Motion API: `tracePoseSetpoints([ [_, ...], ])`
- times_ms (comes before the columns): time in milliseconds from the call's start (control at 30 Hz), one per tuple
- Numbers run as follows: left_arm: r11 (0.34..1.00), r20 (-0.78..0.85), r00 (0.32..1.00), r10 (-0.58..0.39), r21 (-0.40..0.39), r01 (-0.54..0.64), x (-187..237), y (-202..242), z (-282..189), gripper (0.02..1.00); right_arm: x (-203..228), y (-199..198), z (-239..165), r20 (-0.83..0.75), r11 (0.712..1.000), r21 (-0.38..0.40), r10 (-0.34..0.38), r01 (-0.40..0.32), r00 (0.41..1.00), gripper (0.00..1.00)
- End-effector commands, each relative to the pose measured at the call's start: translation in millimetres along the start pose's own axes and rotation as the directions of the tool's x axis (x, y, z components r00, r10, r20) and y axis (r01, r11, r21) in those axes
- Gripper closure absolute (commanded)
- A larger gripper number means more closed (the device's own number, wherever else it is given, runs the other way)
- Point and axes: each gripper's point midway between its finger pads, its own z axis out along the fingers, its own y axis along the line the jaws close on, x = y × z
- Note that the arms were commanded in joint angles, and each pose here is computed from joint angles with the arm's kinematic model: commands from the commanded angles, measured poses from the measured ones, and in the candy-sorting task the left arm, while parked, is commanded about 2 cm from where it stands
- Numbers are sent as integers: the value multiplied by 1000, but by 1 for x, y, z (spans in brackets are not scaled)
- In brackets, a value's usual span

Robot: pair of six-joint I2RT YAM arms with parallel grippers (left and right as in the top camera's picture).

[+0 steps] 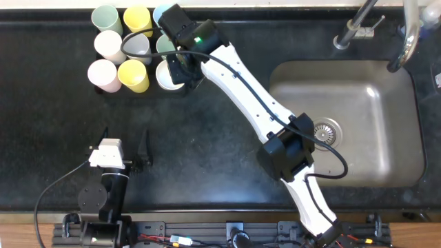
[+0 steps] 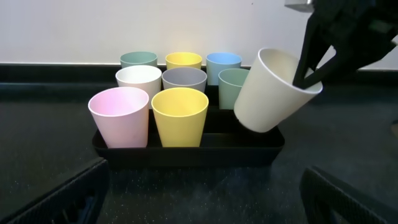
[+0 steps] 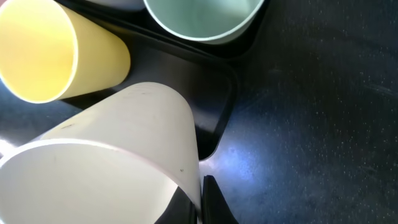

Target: Store Cups

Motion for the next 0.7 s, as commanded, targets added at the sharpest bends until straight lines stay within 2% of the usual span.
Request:
tracePoseSetpoints([
  [33,1000,7,1000,4,3,-4,-1,0,-1,18,1,1,20,-15,1000,21,16,-16,1000,956],
  [433,1000,7,1000,4,3,-4,-1,0,-1,18,-7,3,27,12,1000,13,16,-16,1000,956],
  [700,1000,7,1000,4,3,-4,-1,0,-1,18,-9,4,27,20,1000,9,15,-15,1000,722],
])
